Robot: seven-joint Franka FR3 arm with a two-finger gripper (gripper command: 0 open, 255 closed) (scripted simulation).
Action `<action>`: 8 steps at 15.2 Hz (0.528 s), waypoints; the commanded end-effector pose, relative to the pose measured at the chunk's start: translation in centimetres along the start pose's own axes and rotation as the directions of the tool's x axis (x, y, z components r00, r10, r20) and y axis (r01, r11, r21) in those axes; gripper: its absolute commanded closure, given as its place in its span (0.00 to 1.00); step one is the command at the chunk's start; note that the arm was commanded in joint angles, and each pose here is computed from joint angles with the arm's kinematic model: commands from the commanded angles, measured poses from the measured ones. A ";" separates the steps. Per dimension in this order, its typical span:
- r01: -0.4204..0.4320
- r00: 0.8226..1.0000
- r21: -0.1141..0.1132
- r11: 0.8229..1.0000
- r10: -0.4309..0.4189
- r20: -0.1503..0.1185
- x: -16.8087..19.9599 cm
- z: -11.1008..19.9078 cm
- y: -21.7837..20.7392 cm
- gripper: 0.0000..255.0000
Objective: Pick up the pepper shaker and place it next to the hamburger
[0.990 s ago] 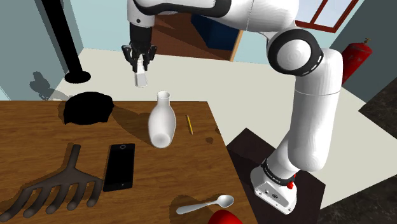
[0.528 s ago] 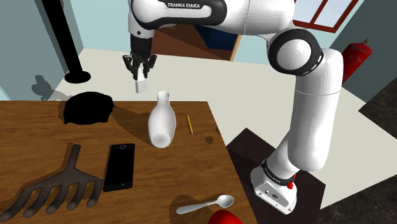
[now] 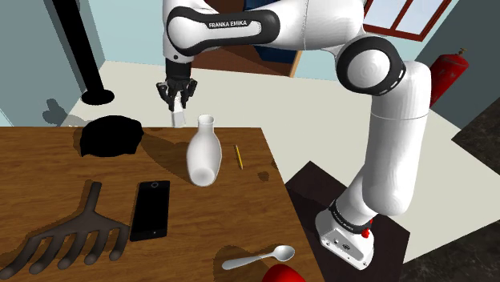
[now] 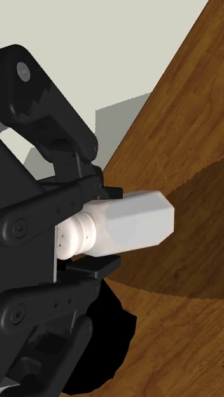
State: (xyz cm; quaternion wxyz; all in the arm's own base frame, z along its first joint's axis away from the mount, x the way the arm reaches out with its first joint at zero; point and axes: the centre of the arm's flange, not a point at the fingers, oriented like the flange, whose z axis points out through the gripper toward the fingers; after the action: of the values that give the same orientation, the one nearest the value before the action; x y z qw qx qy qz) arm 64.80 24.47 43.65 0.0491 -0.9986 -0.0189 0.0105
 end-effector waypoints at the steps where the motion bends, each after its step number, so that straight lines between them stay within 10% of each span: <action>1: 0.000 1.000 0.000 1.000 0.000 -0.001 0.1 1.1 0.1 1.00; 8: 0.000 1.000 0.000 1.000 0.000 -0.001 0.2 4.8 0.5 1.00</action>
State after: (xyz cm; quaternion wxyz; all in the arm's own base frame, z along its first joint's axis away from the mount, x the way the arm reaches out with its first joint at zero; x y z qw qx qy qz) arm 64.75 24.59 39.39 0.0491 -0.9986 -0.0189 0.0105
